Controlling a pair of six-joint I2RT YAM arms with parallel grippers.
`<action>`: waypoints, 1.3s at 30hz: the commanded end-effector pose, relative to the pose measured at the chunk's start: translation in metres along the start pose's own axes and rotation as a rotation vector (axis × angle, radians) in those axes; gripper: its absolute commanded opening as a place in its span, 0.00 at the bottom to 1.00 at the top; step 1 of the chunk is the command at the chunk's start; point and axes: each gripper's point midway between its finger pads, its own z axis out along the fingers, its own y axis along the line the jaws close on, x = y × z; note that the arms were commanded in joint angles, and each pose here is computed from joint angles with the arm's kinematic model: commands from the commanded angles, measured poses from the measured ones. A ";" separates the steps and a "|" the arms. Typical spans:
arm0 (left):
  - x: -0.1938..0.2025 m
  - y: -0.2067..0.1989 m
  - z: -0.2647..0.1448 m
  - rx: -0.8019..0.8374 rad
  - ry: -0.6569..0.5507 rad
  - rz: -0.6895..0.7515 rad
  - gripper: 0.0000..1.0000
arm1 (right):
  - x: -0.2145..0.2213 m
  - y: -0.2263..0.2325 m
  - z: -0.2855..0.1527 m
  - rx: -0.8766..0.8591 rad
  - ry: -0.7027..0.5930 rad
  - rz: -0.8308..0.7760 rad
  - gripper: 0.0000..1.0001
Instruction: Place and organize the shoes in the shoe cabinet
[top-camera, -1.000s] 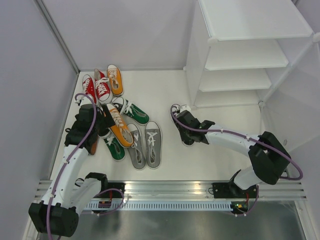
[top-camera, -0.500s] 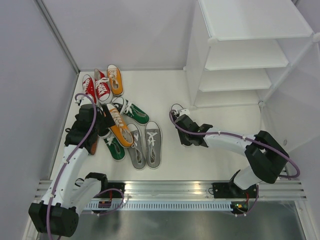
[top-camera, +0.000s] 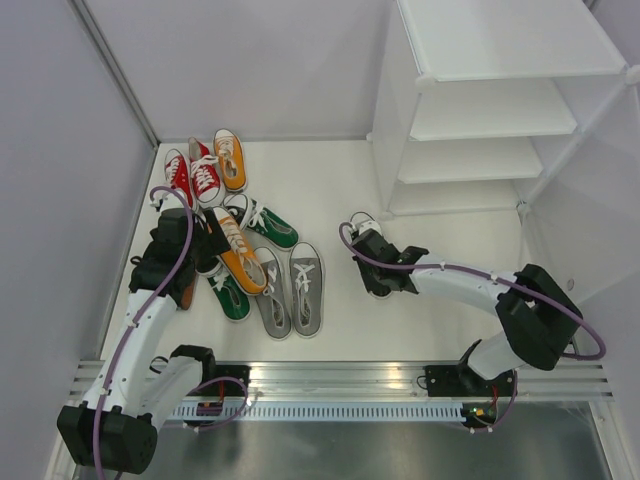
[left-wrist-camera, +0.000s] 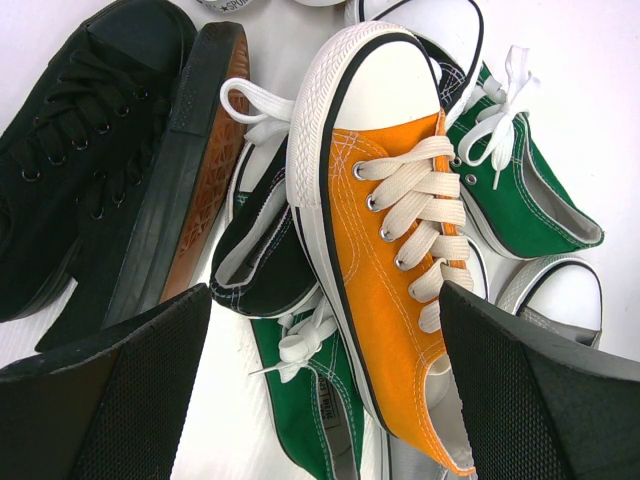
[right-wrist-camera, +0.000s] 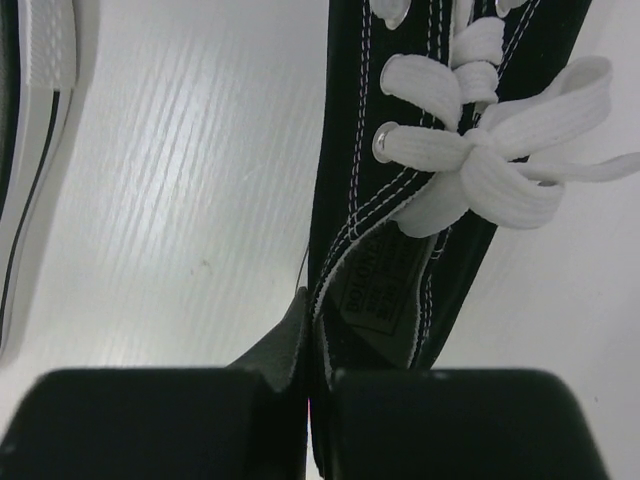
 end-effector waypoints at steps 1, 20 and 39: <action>-0.009 0.002 -0.001 -0.001 -0.042 0.021 0.97 | -0.006 -0.004 -0.039 -0.018 0.001 -0.025 0.01; -0.009 0.003 -0.002 -0.007 -0.045 0.024 0.98 | -0.084 -0.088 -0.225 0.249 -0.277 0.103 0.01; -0.010 0.003 -0.002 -0.007 -0.047 0.025 0.98 | -0.237 -0.150 -0.293 0.379 -0.595 -0.075 0.01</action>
